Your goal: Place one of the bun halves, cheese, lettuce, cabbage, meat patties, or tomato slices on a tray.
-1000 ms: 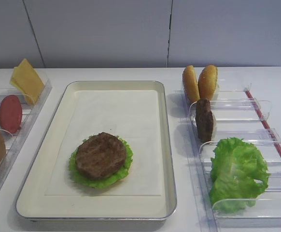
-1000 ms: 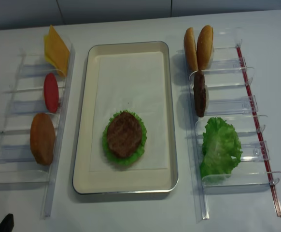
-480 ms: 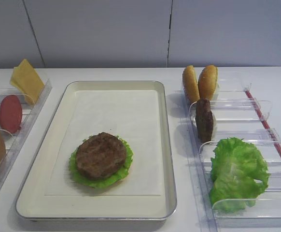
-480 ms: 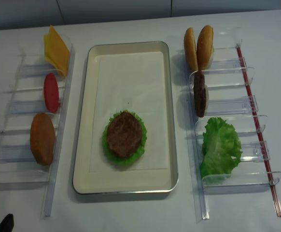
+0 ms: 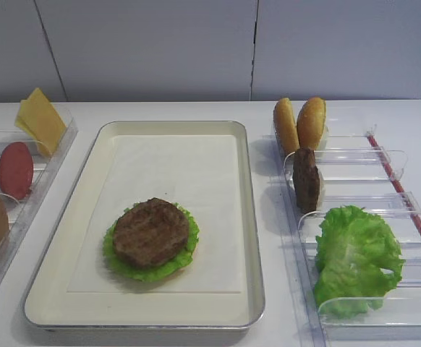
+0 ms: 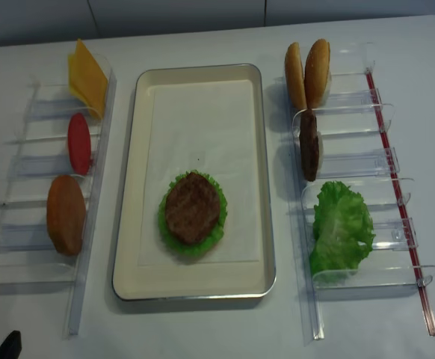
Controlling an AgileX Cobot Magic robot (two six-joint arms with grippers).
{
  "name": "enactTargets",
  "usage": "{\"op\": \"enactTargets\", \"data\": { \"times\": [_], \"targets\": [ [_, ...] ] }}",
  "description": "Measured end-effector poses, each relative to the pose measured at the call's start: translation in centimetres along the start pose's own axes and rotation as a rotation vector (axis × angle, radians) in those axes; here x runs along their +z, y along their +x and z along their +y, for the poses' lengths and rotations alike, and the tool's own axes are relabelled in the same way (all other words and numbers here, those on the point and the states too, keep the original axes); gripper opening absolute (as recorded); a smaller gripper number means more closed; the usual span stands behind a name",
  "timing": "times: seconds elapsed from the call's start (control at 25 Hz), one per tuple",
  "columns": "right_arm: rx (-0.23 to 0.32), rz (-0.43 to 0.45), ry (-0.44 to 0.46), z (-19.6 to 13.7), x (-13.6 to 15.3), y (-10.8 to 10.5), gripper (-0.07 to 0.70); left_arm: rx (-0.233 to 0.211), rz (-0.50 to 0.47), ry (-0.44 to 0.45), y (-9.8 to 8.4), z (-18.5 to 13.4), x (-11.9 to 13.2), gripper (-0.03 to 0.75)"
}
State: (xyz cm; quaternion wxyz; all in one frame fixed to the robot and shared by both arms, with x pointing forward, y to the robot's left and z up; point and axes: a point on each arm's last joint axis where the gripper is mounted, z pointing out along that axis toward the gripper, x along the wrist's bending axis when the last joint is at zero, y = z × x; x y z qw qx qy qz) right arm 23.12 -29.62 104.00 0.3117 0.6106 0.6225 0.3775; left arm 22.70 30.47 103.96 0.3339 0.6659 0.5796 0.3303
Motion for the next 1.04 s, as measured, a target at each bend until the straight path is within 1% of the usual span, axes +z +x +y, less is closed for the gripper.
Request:
{"op": "enactTargets", "data": {
  "times": [0.84,1.04],
  "targets": [
    [0.000,0.000,0.000,0.00,0.00,0.00,0.092,0.000,0.000,0.000,0.00,0.00,0.00,0.506],
    [0.000,0.000,0.000,0.00,0.00,0.00,0.071,0.000,0.000,0.000,0.00,0.00,0.00,0.506]
  ]
}}
